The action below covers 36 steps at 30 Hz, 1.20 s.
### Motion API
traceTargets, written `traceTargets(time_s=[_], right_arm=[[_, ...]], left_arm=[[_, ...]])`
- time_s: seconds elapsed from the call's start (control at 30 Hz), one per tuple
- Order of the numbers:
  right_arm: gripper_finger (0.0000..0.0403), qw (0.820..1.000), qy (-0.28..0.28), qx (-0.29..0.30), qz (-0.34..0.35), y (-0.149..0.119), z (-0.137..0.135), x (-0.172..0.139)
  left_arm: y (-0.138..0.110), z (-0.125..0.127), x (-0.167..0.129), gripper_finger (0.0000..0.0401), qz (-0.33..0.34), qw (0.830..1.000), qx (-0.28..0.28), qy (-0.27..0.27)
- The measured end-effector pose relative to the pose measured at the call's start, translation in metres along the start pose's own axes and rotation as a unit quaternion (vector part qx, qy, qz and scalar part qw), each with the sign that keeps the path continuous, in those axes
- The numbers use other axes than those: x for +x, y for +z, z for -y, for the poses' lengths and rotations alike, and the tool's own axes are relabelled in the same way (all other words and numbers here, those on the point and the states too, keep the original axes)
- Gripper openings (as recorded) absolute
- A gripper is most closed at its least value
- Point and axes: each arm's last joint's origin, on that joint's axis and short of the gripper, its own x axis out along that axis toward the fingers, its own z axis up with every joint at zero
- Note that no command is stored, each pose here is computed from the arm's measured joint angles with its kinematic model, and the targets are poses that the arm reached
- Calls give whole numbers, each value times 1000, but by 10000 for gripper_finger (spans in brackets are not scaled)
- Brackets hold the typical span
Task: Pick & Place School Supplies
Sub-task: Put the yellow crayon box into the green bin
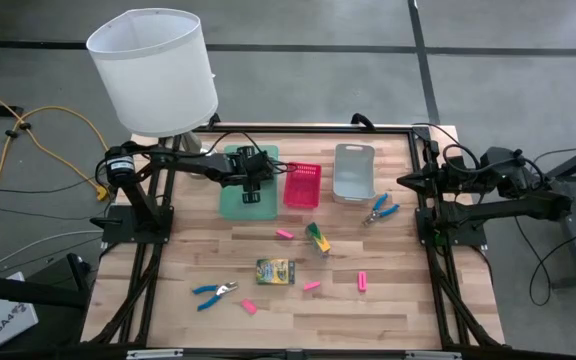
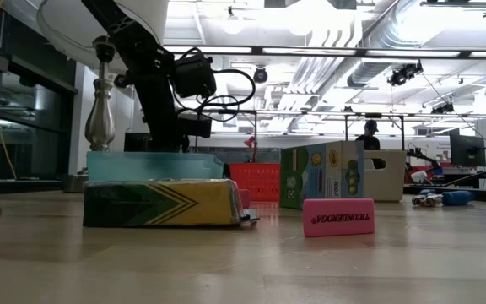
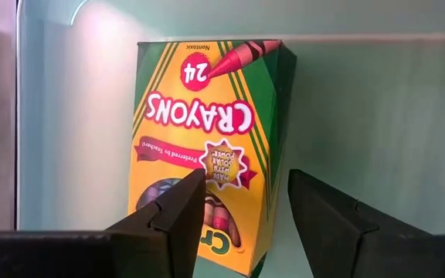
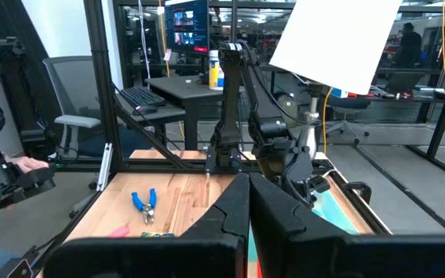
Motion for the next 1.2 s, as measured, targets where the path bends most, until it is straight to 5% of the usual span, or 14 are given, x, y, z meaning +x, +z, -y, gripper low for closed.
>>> traceTargets(time_s=[0.53,1.2], right_arm=[[2,1000,0,0,0,0,0,0],[2,1000,0,0,0,0,0,0]], left_arm=[[2,-3,-8,205,12,1000,3,4],[10,18,-72,205,83,996,17,12]])
